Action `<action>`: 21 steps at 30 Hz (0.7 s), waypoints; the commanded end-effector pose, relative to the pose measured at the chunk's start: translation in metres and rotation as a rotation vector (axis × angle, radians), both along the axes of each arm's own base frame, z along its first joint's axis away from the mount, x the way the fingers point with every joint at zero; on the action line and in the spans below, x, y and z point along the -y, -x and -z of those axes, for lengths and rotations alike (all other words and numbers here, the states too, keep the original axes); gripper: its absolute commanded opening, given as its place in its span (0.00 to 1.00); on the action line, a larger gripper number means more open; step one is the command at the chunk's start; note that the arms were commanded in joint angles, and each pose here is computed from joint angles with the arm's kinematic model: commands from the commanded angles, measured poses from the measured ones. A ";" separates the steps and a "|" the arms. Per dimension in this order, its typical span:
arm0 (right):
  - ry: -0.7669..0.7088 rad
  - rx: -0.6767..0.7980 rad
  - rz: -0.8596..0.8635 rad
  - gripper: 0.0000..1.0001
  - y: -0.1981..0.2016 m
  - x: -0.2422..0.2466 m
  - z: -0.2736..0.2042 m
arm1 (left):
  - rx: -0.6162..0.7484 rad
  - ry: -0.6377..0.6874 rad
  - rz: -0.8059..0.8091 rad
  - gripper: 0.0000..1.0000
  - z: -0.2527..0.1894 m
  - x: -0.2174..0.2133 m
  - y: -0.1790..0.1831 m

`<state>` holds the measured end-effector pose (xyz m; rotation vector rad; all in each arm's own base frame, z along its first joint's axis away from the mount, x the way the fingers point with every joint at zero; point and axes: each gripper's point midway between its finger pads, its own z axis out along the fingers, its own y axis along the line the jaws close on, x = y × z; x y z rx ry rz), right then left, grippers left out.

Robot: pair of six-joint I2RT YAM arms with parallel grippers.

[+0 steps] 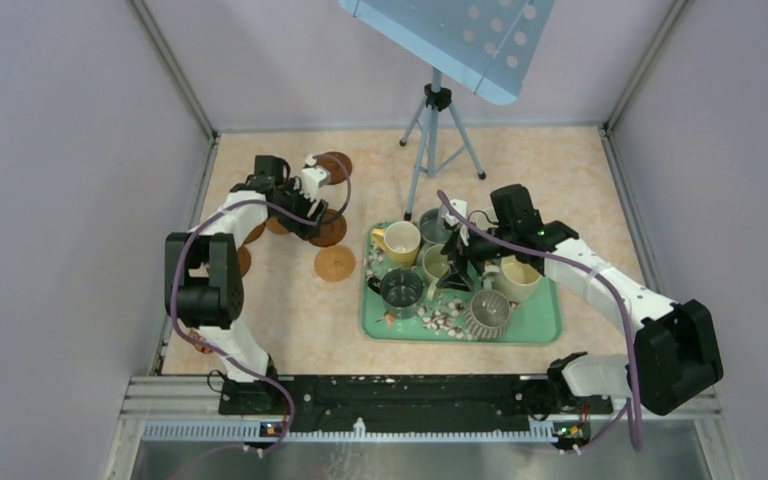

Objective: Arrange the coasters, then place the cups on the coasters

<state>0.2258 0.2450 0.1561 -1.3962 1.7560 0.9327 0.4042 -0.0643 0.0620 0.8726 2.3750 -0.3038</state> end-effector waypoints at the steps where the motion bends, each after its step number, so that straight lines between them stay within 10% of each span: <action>1: -0.039 0.054 -0.029 0.83 0.001 -0.003 -0.012 | 0.016 0.021 0.025 0.75 -0.011 0.003 0.015; 21: -0.029 0.056 -0.025 0.83 0.000 -0.002 -0.010 | -0.048 0.041 -0.135 0.58 0.029 0.010 0.027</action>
